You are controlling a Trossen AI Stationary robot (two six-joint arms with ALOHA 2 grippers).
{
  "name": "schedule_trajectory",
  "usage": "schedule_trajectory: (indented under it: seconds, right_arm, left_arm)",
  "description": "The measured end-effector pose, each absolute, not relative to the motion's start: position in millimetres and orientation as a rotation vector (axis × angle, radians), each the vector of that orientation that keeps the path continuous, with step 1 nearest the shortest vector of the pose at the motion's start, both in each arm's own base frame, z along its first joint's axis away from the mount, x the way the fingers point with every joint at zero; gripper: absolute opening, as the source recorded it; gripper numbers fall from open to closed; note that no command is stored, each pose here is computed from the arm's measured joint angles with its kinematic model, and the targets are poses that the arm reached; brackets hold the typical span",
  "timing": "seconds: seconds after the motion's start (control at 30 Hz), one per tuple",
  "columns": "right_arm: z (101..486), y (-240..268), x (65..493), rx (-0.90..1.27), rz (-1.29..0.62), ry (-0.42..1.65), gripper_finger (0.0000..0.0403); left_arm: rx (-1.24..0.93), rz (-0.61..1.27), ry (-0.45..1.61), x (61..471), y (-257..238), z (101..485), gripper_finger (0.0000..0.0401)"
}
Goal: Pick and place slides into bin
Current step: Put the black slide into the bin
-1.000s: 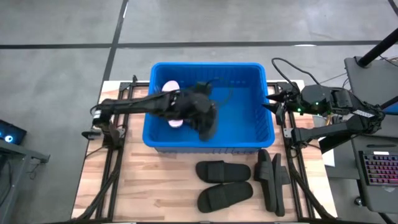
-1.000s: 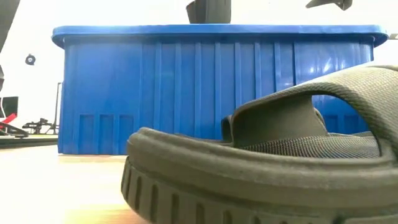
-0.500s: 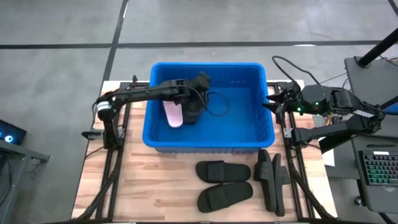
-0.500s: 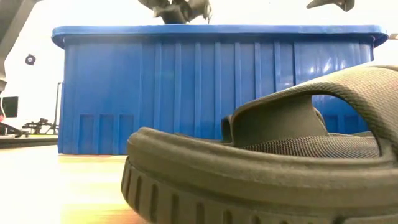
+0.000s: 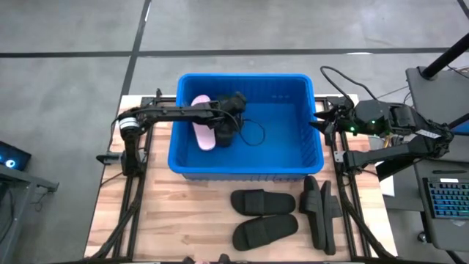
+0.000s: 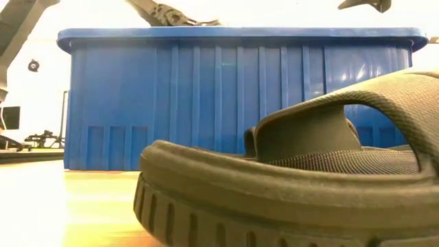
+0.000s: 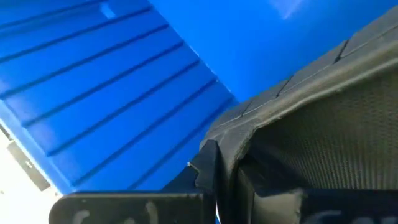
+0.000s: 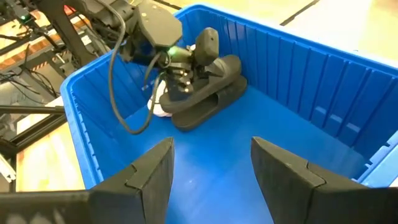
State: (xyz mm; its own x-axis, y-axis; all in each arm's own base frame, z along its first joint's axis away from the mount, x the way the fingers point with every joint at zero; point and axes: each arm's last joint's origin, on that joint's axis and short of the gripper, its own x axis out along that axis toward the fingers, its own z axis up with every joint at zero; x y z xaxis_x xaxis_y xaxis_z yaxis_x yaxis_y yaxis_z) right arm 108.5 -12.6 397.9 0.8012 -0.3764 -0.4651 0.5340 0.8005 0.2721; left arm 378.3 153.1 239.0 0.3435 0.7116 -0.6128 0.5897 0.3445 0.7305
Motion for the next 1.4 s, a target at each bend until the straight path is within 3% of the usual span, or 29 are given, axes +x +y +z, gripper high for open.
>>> schedule_trajectory:
  seconds: [0.23,0.53,0.77,1.1,1.23,1.4]
  right_arm:
    - [398,-13,109,0.415,-0.502,0.403,0.0203]
    - [398,-13,109,0.415,-0.501,0.403,0.0203]
    - [398,-12,109,0.413,-0.498,0.403,0.0203]
    - [398,-12,109,0.413,-0.498,0.403,0.0203]
    - [398,-12,109,0.413,-0.498,0.403,0.0203]
    - [398,-12,109,0.413,-0.498,0.404,0.0203]
  left_arm:
    - [1.287,0.104,1.399,364,168,220,0.0000]
    - [1.287,0.094,1.338,364,169,215,0.0013]
    - [1.285,0.072,1.318,364,170,214,0.0119]
    - [1.120,0.286,1.366,361,170,221,0.0303]
    - [1.076,0.307,1.367,363,165,227,0.0336]
    - [1.057,0.268,1.384,364,158,232,0.0340]
